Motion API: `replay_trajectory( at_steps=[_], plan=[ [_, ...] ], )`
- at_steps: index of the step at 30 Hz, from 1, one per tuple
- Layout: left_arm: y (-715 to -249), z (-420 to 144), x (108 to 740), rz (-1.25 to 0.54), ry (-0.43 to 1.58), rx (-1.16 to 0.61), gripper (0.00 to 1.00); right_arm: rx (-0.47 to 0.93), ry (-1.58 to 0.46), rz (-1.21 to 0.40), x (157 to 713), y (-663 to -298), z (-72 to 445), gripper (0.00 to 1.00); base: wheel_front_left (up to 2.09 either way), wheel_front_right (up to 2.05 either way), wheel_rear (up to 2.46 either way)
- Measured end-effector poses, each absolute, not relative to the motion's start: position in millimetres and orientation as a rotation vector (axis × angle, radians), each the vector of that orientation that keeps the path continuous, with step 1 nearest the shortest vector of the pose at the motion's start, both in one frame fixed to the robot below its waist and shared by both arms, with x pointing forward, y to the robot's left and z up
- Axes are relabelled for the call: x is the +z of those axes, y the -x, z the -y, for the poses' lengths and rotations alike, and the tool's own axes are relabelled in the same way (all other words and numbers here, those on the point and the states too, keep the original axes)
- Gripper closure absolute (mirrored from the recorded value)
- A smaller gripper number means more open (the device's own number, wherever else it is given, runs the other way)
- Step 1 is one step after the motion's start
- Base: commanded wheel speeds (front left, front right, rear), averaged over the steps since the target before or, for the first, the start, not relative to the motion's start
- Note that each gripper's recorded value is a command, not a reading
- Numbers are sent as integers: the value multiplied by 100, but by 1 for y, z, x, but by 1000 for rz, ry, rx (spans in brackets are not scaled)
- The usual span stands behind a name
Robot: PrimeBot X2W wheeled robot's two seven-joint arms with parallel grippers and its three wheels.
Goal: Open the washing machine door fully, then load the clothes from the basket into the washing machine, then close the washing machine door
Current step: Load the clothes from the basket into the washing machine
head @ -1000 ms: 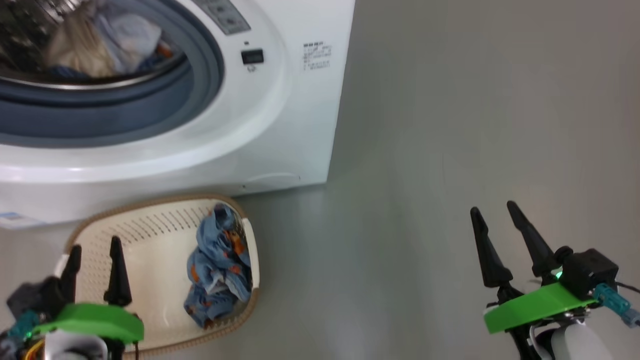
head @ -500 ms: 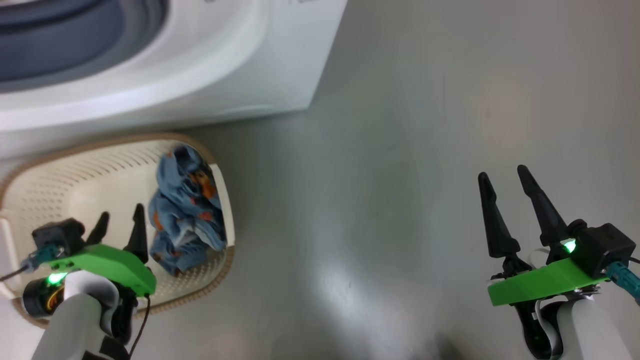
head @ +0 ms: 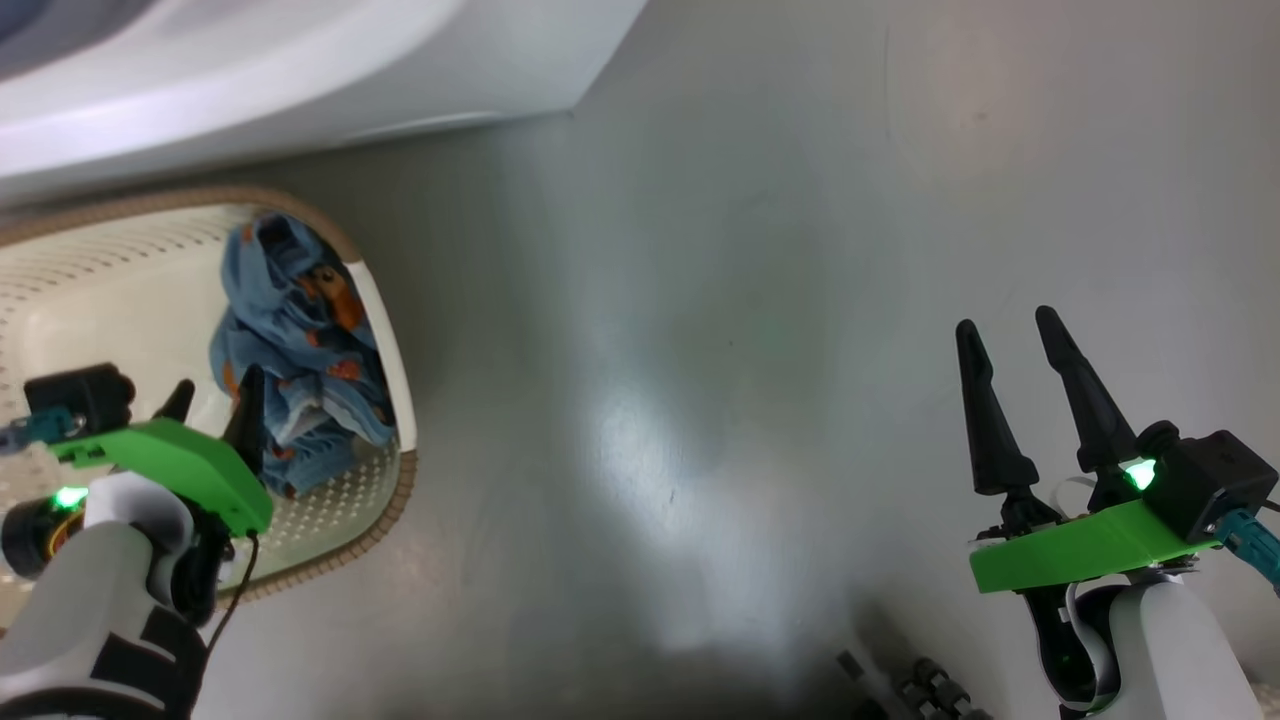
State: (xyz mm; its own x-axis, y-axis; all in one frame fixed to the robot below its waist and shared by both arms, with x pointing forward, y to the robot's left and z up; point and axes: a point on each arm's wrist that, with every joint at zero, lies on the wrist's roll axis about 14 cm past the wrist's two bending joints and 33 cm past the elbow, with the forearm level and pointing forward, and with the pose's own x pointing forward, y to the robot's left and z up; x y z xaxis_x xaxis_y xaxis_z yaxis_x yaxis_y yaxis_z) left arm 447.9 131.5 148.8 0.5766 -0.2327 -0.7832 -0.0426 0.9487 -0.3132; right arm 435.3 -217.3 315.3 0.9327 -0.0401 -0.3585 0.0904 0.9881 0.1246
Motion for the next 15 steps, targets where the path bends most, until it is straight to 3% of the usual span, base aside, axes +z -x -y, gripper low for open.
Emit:
replay_trajectory(
  at_steps=[7,15],
  plan=[
    [-439,-121,122,-1070,347,-137,0,-78,-134,-397,299,-434,220,0,0,0,0],
    [-459,-104,113,-1081,424,-144,0,-83,-132,-430,284,-432,221,0,0,0,0]
  ],
)
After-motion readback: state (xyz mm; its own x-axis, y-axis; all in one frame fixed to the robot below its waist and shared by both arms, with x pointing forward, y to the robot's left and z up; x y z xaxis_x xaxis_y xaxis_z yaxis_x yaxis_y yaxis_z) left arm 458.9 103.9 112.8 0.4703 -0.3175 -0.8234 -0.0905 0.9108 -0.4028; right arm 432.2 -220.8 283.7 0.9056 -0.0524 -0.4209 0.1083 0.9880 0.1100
